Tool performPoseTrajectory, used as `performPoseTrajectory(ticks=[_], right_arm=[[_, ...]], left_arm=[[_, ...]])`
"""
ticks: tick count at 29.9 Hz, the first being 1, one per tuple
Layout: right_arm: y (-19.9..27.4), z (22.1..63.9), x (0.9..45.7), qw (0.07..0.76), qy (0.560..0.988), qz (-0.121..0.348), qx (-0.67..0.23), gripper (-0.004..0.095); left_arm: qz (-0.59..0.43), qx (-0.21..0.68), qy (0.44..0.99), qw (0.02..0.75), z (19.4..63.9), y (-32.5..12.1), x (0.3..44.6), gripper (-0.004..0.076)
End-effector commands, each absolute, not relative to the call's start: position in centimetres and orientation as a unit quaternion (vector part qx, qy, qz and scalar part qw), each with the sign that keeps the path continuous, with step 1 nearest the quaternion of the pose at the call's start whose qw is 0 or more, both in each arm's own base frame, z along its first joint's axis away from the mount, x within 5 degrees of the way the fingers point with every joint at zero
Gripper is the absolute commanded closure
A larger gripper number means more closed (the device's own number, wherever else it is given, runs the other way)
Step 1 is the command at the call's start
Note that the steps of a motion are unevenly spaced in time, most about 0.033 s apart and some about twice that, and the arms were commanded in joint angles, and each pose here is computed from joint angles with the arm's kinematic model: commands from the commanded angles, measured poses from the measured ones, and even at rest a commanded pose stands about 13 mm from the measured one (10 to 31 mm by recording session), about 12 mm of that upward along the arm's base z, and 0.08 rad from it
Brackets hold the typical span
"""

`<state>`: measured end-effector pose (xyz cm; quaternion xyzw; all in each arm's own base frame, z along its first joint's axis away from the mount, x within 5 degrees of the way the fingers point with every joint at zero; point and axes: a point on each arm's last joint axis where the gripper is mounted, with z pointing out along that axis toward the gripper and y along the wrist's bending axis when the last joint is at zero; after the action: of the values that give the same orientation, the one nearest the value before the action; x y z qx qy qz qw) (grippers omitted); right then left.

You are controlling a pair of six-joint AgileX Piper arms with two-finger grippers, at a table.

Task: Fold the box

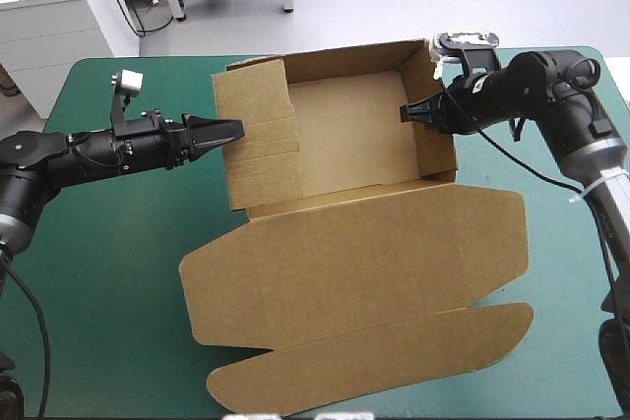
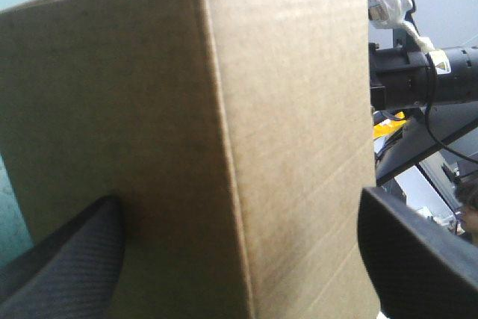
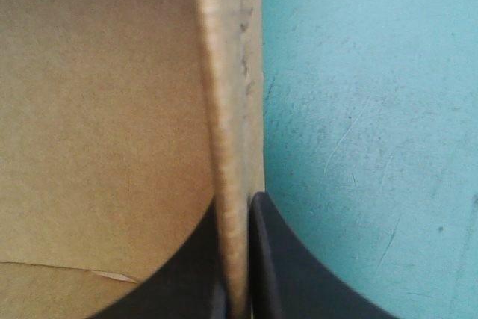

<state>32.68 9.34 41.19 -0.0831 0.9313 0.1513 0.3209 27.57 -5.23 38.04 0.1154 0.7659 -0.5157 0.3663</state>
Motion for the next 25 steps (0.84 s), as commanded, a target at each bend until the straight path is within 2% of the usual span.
performPoseTrajectory(ticks=[1, 8, 13, 19, 25], right_arm=[[9.7, 44.1, 31.4, 0.374, 0.906, 0.181, -0.078, 0.0907], [10.7, 45.0, 30.7, 0.401, 0.896, 0.177, -0.074, 0.0906], [11.3, 45.2, 30.4, 0.41, 0.895, 0.164, -0.072, 0.0906], [12.0, 45.2, 29.8, 0.413, 0.896, 0.14, -0.081, 0.0906], [12.3, 45.2, 29.7, 0.412, 0.896, 0.141, -0.083, 0.0906]], left_arm=[[-0.545, 0.149, 0.745, 0.354, 41.0, -5.9, 25.8, 0.0122], [-0.412, 0.136, 0.831, 0.347, 43.2, -8.0, 25.5, 0.0122], [-0.322, 0.117, 0.876, 0.341, 43.1, -10.1, 25.0, 0.0122], [-0.274, 0.072, 0.884, 0.371, 43.0, -12.5, 24.8, 0.0122], [-0.238, 0.043, 0.891, 0.385, 42.7, -12.9, 25.0, 0.0122]])
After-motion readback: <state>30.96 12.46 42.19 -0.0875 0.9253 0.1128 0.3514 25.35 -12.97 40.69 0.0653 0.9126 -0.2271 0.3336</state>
